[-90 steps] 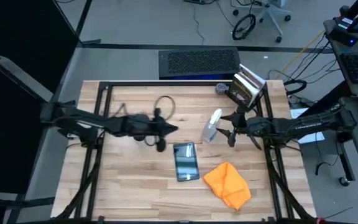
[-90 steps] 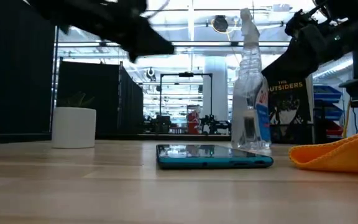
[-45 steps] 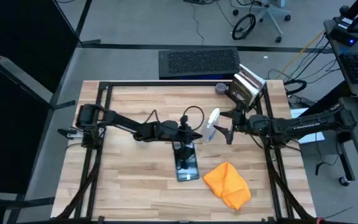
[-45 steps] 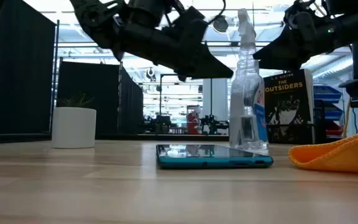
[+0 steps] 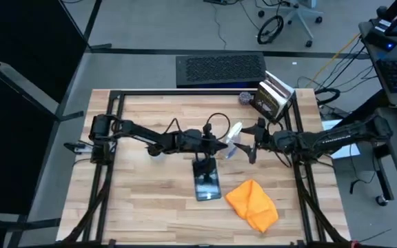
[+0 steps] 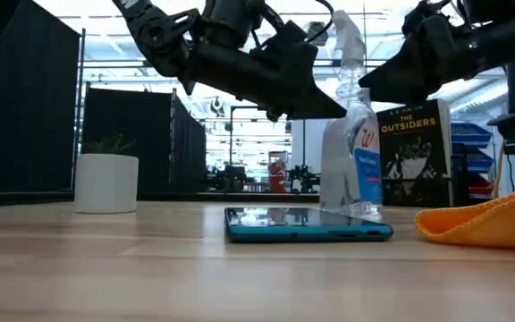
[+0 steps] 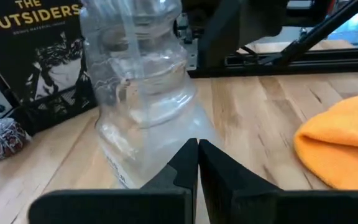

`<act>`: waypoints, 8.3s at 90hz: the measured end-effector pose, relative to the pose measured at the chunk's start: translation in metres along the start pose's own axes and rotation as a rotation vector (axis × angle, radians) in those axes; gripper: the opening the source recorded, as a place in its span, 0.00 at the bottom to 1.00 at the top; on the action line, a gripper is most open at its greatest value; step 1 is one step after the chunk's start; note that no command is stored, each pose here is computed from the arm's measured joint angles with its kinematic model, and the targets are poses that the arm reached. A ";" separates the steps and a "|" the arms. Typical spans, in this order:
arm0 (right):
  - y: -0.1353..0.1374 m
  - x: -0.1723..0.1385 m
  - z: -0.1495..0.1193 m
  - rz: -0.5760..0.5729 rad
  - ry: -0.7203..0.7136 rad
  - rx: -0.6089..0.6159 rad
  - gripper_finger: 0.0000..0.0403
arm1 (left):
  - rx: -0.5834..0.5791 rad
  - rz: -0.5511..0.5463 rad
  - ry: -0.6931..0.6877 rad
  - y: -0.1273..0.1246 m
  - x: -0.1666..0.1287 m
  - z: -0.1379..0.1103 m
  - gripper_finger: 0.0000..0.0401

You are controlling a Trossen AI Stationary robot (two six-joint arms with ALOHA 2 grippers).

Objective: Apply microfiber cloth
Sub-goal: Spray the front tablet using the spray bottle

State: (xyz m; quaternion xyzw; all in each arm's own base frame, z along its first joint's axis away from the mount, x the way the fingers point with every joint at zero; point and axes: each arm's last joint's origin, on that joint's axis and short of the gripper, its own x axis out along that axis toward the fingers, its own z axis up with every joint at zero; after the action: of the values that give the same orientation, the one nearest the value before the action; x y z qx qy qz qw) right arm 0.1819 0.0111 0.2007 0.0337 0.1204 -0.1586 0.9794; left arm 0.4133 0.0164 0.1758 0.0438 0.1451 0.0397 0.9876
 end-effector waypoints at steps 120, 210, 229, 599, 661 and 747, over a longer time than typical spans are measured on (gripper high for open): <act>0.008 -0.009 -0.016 -0.036 0.289 0.059 0.70 | 0.099 0.038 0.128 -0.008 -0.003 -0.009 0.00; 0.042 -0.029 -0.010 0.125 0.410 0.146 0.70 | 0.034 -0.087 0.000 -0.039 -0.004 0.002 0.00; 0.043 -0.028 -0.005 0.140 0.370 0.147 0.70 | 0.032 -0.070 0.009 -0.035 -0.003 0.001 0.00; 0.124 0.037 -0.106 0.119 0.380 0.398 0.28 | -0.885 0.307 0.677 -0.156 -0.079 -0.054 0.64; 0.141 0.076 -0.117 0.124 0.335 0.130 0.00 | -0.969 0.318 0.598 -0.153 -0.061 -0.063 0.64; 0.151 0.069 -0.117 0.228 0.300 -0.088 0.00 | -0.927 0.076 0.453 -0.164 -0.051 -0.041 0.64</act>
State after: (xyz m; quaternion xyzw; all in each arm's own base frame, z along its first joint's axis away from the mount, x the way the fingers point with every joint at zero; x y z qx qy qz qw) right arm 0.2674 0.1455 0.0747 0.0272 0.2672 -0.0346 0.9626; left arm 0.3631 -0.1476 0.1348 -0.4030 0.3208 0.1440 0.8449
